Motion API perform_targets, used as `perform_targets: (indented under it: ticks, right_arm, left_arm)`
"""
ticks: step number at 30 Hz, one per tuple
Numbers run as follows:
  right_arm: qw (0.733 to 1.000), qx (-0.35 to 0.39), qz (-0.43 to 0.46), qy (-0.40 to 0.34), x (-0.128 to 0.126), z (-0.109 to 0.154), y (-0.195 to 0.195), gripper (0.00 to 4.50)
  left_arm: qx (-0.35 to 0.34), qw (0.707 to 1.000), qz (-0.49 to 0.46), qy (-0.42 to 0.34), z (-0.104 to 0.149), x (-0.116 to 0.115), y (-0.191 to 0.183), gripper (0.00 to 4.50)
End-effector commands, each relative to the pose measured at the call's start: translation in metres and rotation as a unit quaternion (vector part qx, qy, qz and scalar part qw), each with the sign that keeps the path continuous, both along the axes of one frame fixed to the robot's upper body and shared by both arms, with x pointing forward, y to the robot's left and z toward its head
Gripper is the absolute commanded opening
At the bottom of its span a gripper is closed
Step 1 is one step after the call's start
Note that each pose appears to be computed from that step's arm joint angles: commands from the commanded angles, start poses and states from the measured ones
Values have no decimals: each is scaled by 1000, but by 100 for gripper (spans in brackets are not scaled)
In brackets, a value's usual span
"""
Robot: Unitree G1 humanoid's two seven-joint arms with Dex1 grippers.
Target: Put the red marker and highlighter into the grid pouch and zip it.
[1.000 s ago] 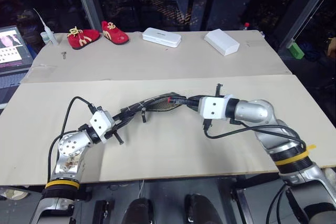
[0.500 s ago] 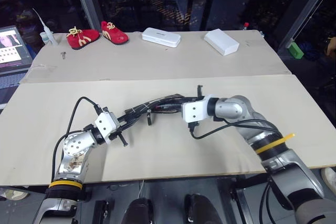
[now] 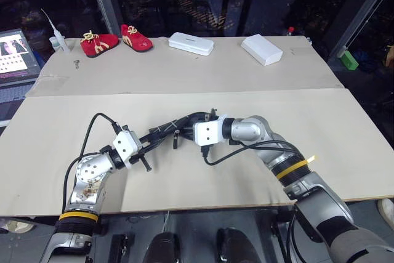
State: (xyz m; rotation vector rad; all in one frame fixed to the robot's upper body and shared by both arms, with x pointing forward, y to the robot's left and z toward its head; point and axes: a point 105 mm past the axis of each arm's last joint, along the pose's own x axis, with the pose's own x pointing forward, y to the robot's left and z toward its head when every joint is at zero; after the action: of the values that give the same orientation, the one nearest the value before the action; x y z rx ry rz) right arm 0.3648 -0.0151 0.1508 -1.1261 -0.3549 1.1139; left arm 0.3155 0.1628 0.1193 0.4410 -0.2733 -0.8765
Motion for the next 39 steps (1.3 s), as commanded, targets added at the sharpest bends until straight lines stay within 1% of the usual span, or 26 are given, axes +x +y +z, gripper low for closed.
perform_targets:
  ticks: [1, 3, 5, 6, 7, 8, 9, 11, 13, 16, 18, 20, 22, 25, 30, 33, 37, 39]
  right_arm:
    - [998, 45, -32, -21, 11, 35, -31, 352]
    - [997, 69, -37, 12, 7, 39, -49, 352]
    - [987, 129, -35, 85, -3, 47, -62, 352]
    - [970, 159, -38, 178, -15, 46, -75, 352]
    - [954, 170, -22, 244, -30, 45, -83, 352]
    - [942, 171, -9, 287, -42, 44, -87, 352]
    - [923, 196, -16, 330, -48, 46, -93, 352]
    - [900, 223, -38, 373, -51, 45, -100, 352]
    - [888, 207, -86, 402, -51, 20, -106, 352]
    - [868, 197, -133, 436, -52, -8, -104, 352]
    - [845, 201, -150, 473, -55, -27, -89, 352]
    - [813, 216, -173, 512, -53, -45, -64, 352]
    - [808, 218, -176, 518, -52, -47, -48, 352]
    - [810, 222, -164, 518, -47, -44, -19, 352]
    - [816, 243, -136, 506, -35, -23, 16, 352]
    - [818, 257, -117, 500, -32, -7, 28, 352]
    - [820, 265, -110, 495, -30, 3, 34, 352]
    - [824, 265, -113, 488, -29, 4, 35, 352]
  left_arm:
    - [-5, 1000, -2, -16, 9, -2, -1, 0]
    - [-5, 1000, -2, -16, 9, -2, -1, 0]
    - [-5, 1000, -2, -16, 9, -2, -1, 0]
    - [-4, 1000, -2, -15, 9, -3, -1, 0]
    - [-4, 1000, -2, -15, 9, -3, -1, 0]
    - [-4, 1000, -2, -15, 9, -3, -1, 0]
    - [-4, 1000, -2, -14, 9, -3, -1, 0]
    - [-3, 1000, -2, -13, 9, -3, 0, 0]
    - [-3, 1000, -1, -13, 9, -3, 1, 0]
    - [-3, 1000, 0, -13, 10, -2, 2, 0]
    - [-4, 1000, 1, -14, 11, -1, 2, 0]
    - [-6, 1000, -1, -15, 13, 0, 0, 0]
    - [-7, 1000, -3, -15, 13, -1, -2, 0]
    - [-7, 1000, -8, -13, 12, -1, -5, 0]
    - [-8, 1000, -11, -12, 12, 0, -7, 0]
    - [-8, 1000, -11, -12, 12, 0, -7, 0]
    - [-9, 1000, -9, -12, 11, 0, -6, 0]
    - [-9, 1000, -8, -11, 11, 0, -6, 0]
